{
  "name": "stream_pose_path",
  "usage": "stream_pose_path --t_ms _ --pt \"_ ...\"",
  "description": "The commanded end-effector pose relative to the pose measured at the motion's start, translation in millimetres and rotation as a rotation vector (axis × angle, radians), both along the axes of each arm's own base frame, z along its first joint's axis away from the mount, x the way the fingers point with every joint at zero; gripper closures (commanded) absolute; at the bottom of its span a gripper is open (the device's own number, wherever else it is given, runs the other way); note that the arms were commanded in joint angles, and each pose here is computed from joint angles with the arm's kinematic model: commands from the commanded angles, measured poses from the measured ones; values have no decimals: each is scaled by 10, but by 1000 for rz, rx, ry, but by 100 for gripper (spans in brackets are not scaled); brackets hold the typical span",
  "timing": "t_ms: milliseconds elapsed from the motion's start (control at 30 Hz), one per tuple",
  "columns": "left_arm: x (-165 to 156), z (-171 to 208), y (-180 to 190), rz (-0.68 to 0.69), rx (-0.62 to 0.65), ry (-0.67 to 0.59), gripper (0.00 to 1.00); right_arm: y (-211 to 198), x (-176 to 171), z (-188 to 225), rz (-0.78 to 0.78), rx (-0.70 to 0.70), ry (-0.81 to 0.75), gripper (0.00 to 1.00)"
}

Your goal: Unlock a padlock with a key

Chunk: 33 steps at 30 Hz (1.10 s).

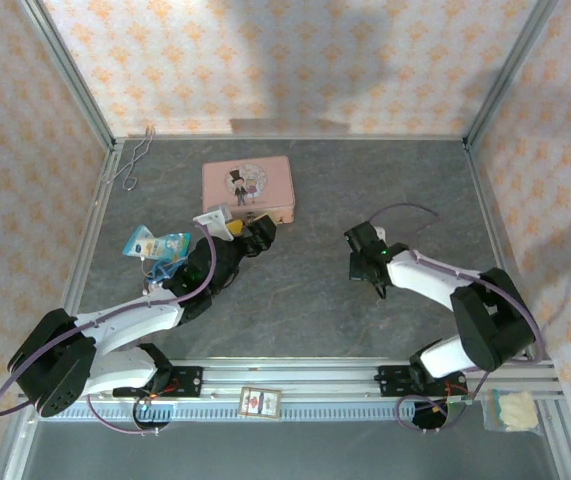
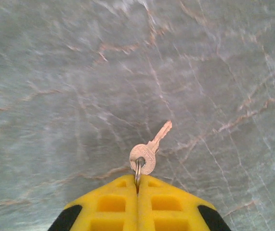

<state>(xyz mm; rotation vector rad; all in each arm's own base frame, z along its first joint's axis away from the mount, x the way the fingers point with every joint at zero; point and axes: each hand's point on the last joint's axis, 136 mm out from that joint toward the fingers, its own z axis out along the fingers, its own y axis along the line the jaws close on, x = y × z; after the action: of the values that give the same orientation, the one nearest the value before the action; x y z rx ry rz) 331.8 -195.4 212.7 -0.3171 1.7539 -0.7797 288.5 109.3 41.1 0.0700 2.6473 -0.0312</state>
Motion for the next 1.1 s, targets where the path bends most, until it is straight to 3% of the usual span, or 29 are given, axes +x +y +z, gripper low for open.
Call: stream_pose_path --t_ms 0,133,400,800,1067 --pt "-26 115 -34 -16 -78 -21 2 308 243 438 131 104 -127 100" --pt "-58 129 -165 -76 -209 4 3 775 221 755 359 287 -183 100" --pt "-38 14 -312 -100 -433 113 4 1268 74 1179 647 512 -328 100" --pt "-6 -115 -838 -195 -851 292 7 1613 37 1427 754 608 -379 100" --pt "18 -164 -963 -223 -986 366 7 1720 25 1478 777 641 -406 100"
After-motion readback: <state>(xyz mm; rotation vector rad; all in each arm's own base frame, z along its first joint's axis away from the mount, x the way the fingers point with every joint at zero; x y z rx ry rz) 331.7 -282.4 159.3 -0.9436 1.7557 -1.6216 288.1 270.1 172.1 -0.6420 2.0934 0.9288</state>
